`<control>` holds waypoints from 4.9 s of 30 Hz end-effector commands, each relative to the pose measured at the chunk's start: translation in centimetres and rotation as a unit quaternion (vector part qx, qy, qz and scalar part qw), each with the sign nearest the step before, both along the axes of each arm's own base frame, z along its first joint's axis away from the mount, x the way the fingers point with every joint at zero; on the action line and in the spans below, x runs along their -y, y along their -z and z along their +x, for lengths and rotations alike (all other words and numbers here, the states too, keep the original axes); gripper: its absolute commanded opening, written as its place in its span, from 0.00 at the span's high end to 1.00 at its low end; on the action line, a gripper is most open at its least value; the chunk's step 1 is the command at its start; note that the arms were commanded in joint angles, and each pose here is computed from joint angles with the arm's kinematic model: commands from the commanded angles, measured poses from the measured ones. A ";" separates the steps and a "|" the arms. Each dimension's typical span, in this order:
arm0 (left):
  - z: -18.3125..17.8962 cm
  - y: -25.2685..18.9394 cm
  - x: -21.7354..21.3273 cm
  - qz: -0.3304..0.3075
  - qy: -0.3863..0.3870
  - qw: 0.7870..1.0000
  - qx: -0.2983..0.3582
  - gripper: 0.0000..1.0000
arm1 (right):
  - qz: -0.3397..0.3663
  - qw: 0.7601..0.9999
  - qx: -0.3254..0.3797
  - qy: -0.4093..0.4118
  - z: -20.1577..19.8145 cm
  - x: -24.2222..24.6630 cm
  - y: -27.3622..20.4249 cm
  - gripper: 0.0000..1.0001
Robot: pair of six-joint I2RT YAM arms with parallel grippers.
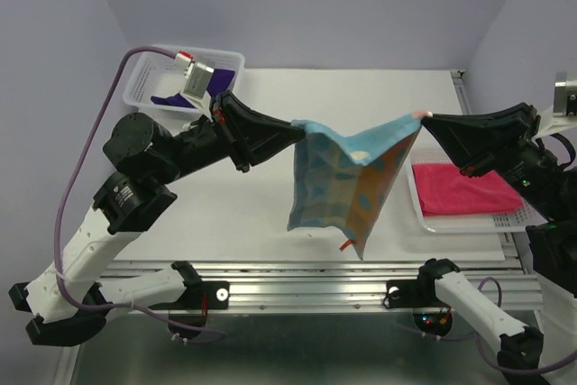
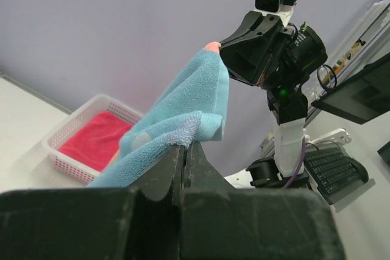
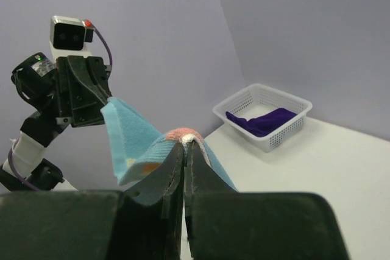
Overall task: Fold and stack the towels
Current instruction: Flatten out the crumpled towel, then fold the towel
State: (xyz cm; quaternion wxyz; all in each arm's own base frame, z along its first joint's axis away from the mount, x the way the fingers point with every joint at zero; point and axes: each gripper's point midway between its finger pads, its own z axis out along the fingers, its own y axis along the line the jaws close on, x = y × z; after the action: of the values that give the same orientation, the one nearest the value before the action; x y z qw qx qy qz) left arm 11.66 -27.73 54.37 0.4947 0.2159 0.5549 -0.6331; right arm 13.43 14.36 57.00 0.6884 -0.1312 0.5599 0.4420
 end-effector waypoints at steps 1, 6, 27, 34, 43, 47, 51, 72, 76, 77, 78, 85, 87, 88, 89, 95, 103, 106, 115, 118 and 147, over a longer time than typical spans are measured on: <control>-0.8 -1.1 -1.7 -0.030 -0.015 0.999 0.015 1.00 | 0.008 1.000 -0.021 0.003 1.2 -0.2 1.5 0.99; 4.0 1.9 -2.1 -0.011 -0.133 0.991 -0.011 1.00 | 0.015 0.995 -0.070 0.074 6.2 0.7 5.3 0.99; 37.6 26.9 -4.5 0.137 -0.165 0.958 -0.193 1.00 | -0.059 0.937 -0.200 0.279 34.5 0.3 23.1 0.99; 42.1 32.0 -4.4 0.159 -0.171 0.944 -0.232 1.00 | -0.102 0.920 -0.261 0.272 40.5 -0.5 30.7 0.99; 39.2 33.7 -5.3 0.168 -0.181 0.933 -0.262 1.00 | -0.136 0.901 -0.346 0.225 36.6 -1.0 35.8 0.99; 35.1 34.3 -5.4 0.166 -0.185 0.926 -0.283 1.00 | -0.124 0.892 -0.389 0.191 31.5 -1.2 37.7 0.99; 29.4 35.3 -4.8 0.164 -0.179 0.922 -0.303 1.00 | -0.113 0.886 -0.424 0.149 26.5 -1.9 39.5 0.99; 15.7 41.8 -7.8 0.226 -0.236 0.865 -0.382 1.00 | -0.110 0.868 -0.477 0.085 11.5 -2.4 42.0 0.99; 14.2 43.3 -8.5 0.243 -0.248 0.849 -0.399 1.00 | -0.110 0.858 -0.498 0.065 9.8 -2.6 43.8 0.99; 13.9 43.4 -8.5 0.244 -0.249 0.847 -0.401 1.00 | -0.110 0.856 -0.502 0.062 9.5 -2.7 44.1 0.99; 13.5 43.4 -8.5 0.246 -0.247 0.846 -0.403 1.00 | -0.108 0.853 -0.507 0.059 9.1 -2.7 44.5 0.99; 11.5 46.4 -9.1 0.265 -0.256 0.825 -0.429 1.00 | -0.107 0.827 -0.550 0.042 6.8 -2.9 47.9 0.99; 11.1 47.7 -9.3 0.277 -0.260 0.814 -0.440 1.00 | -0.110 0.816 -0.566 0.037 6.1 -3.0 49.0 0.99; 10.7 48.3 -9.2 0.281 -0.258 0.809 -0.447 1.00 | -0.112 0.810 -0.575 0.039 5.7 -2.9 49.8 0.99; 10.6 48.6 -9.2 0.283 -0.258 0.807 -0.450 1.00 | -0.115 0.802 -0.584 0.040 5.3 -2.8 50.5 0.99; 9.6 50.9 -9.6 0.302 -0.259 0.785 -0.474 1.00 | -0.129 0.768 -0.625 0.055 4.1 -2.4 53.7 0.99; 7.9 53.0 -9.5 0.324 -0.238 0.765 -0.503 1.00 | -0.141 0.751 -0.640 0.077 4.1 -1.9 54.8 0.87; 8.2 52.5 -9.6 0.328 -0.245 0.763 -0.501 0.85 | -0.148 0.750 -0.641 0.065 4.1 -2.2 54.8 0.70; 11.0 47.1 -10.2 0.327 -0.304 0.781 -0.438 0.01 | -0.168 0.816 -0.546 0.087 9.1 -2.4 48.7 0.09; 13.8 44.6 -10.1 0.318 -0.336 0.794 -0.395 0.01 | -0.168 0.843 -0.500 0.108 11.8 -2.5 46.7 0.00; 28.9 51.0 -6.6 0.431 -0.327 0.757 -0.366 0.57 | -0.326 0.762 -0.499 0.251 27.2 -0.5 53.5 0.34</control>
State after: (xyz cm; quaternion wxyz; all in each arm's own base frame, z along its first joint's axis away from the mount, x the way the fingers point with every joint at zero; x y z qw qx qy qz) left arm 39.85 -20.77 2.91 0.2824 -0.0500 0.9458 -0.1524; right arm 38.60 15.07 2.83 0.2931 0.0344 0.9540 0.0524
